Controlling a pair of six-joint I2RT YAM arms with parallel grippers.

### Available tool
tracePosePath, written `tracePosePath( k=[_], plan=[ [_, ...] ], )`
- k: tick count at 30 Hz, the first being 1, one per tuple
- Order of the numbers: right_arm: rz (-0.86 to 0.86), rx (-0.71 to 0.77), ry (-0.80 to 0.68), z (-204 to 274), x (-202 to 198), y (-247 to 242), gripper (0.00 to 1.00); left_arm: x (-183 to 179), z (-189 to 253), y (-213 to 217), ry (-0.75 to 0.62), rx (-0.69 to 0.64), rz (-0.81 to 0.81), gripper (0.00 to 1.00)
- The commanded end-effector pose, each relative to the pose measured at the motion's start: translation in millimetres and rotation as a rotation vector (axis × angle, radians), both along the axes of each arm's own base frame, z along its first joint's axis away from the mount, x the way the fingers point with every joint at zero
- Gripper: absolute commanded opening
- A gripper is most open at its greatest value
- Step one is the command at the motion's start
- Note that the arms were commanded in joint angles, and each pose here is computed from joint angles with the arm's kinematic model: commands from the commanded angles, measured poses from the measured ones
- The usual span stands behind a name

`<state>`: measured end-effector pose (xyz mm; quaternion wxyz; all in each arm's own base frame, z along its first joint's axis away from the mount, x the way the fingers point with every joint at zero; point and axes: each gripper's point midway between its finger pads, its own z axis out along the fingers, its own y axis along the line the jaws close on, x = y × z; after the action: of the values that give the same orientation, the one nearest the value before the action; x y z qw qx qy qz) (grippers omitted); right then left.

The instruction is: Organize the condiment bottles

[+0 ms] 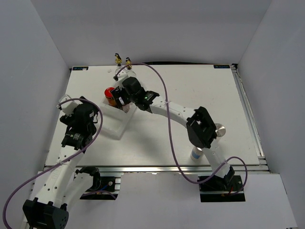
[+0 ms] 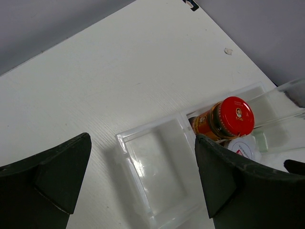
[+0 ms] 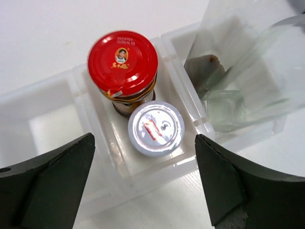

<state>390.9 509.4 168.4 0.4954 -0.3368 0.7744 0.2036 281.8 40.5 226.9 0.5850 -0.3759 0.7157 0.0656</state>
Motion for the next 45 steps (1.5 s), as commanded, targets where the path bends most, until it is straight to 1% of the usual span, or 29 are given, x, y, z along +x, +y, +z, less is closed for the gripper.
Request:
tracePosePath(
  k=[1,2,3,7,9,11,12,13,14,15,17,18,20,22,24,26,27,29,30,31,32,33,34,36,37,40,41,43,45],
  plan=[
    [0.015,0.134,-0.068,89.1,-16.1,-15.6,0.89,5.6,25.0,-4.6,-0.068,-0.028,-0.021,0.98],
    [0.009,0.112,-0.032,72.1,-24.2,-25.2,0.89,7.2,28.2,-6.3,-0.079,-0.035,-0.030,0.98],
    [0.004,0.159,-0.057,99.1,-32.5,-35.9,0.89,10.0,31.6,-11.3,-0.092,-0.045,-0.058,0.98],
    [-0.076,0.147,-0.060,97.8,-53.7,-90.5,0.89,20.5,34.3,-30.2,-0.105,-0.071,-0.163,0.98],
    [-0.163,0.117,-0.061,92.1,-60.7,-132.8,0.89,26.8,35.5,-42.3,-0.114,-0.081,-0.231,0.98],
    [-0.270,0.076,-0.041,81.7,-55.9,-176.2,0.89,32.4,33.6,-60.4,-0.122,-0.103,-0.314,0.98],
    [-0.308,0.110,-0.042,93.8,-59.0,-197.4,0.89,34.0,32.3,-65.0,-0.124,-0.106,-0.331,0.98],
    [-0.371,0.072,-0.011,73.2,-53.1,-228.0,0.89,35.5,29.4,-73.2,-0.115,-0.107,-0.355,0.98],
    [-0.410,0.075,-0.005,72.4,-51.6,-246.1,0.89,36.5,28.8,-77.7,-0.109,-0.104,-0.368,0.98],
    [-0.451,0.120,-0.011,86.3,-53.7,-266.4,0.89,36.9,29.2,-81.7,-0.103,-0.101,-0.378,0.98],
    [-0.562,0.106,0.033,72.3,-49.5,-314.1,0.89,36.8,29.0,-98.1,-0.090,-0.085,-0.417,0.98],
    [-0.599,0.128,0.033,80.8,-54.5,-331.0,0.89,36.5,29.5,-104.9,-0.089,-0.079,-0.431,0.98],
    [-0.721,0.102,0.042,75.3,-63.2,-370.8,0.89,34.1,29.1,-133.1,-0.079,-0.051,-0.510,0.98],
    [-0.808,0.084,0.056,67.1,-71.0,-395.4,0.89,31.9,33.4,-163.8,-0.086,-0.042,-0.609,0.98],
    [-0.862,0.085,0.058,67.8,-81.1,-413.3,0.90,33.1,29.0,-194.8,-0.053,-0.016,-0.726,0.98],
    [-0.920,0.091,0.055,64.3,-83.6,-430.6,0.89,23.2,26.6,-235.2,-0.034,0.013,-0.865,0.98],
    [-0.948,0.126,0.037,70.0,-84.9,-437.3,0.90,21.7,14.0,-253.5,0.012,0.059,-0.930,0.98],
    [-0.982,0.147,0.022,63.4,-84.0,-448.7,0.89,-0.1,22.0,-303.3,0.005,0.093,-1.094,0.98],
    [-0.991,0.168,0.014,65.7,-83.8,-453.5,0.89,-9.6,21.0,-322.5,0.008,0.130,-1.181,0.98],
    [-1.002,0.187,0.023,64.5,-82.6,-459.2,0.89,-26.8,20.9,-354.3,-0.003,0.174,-1.296,0.98],
    [-1.007,0.189,0.029,63.5,-82.2,-462.2,0.89,-38.8,19.9,-371.8,-0.001,0.166,-1.362,0.98],
    [-1.020,0.191,0.034,62.4,-81.7,-466.0,0.89,-49.7,19.4,-386.5,-0.006,0.206,-1.440,0.98],
    [-1.040,0.194,0.039,61.0,-81.4,-471.8,0.89,-74.0,9.3,-413.6,0.012,0.214,-1.574,0.98],
    [-1.044,0.210,0.041,60.6,-81.7,-475.9,0.89,-96.2,17.4,-443.7,-0.039,0.238,-1.737,0.98],
    [-1.037,0.215,0.043,60.6,-82.1,-475.7,0.89,-120.3,17.6,-461.0,-0.058,0.209,-1.869,0.98],
    [-0.997,0.241,0.045,63.7,-84.0,-472.1,0.89,-147.3,14.4,-490.4,-0.085,0.200,-2.033,0.98],
    [-0.995,0.250,0.038,66.2,-85.0,-472.5,0.90,-150.3,10.4,-498.3,-0.085,0.221,-2.064,0.98],
    [-0.984,0.251,0.034,67.1,-85.7,-472.1,0.89,-157.7,4.4,-505.0,-0.069,0.247,-2.091,0.98],
    [-0.962,0.262,0.022,69.3,-86.2,-469.3,0.89,-154.6,-0.4,-513.8,-0.055,0.285,-2.074,0.98]
  ],
)
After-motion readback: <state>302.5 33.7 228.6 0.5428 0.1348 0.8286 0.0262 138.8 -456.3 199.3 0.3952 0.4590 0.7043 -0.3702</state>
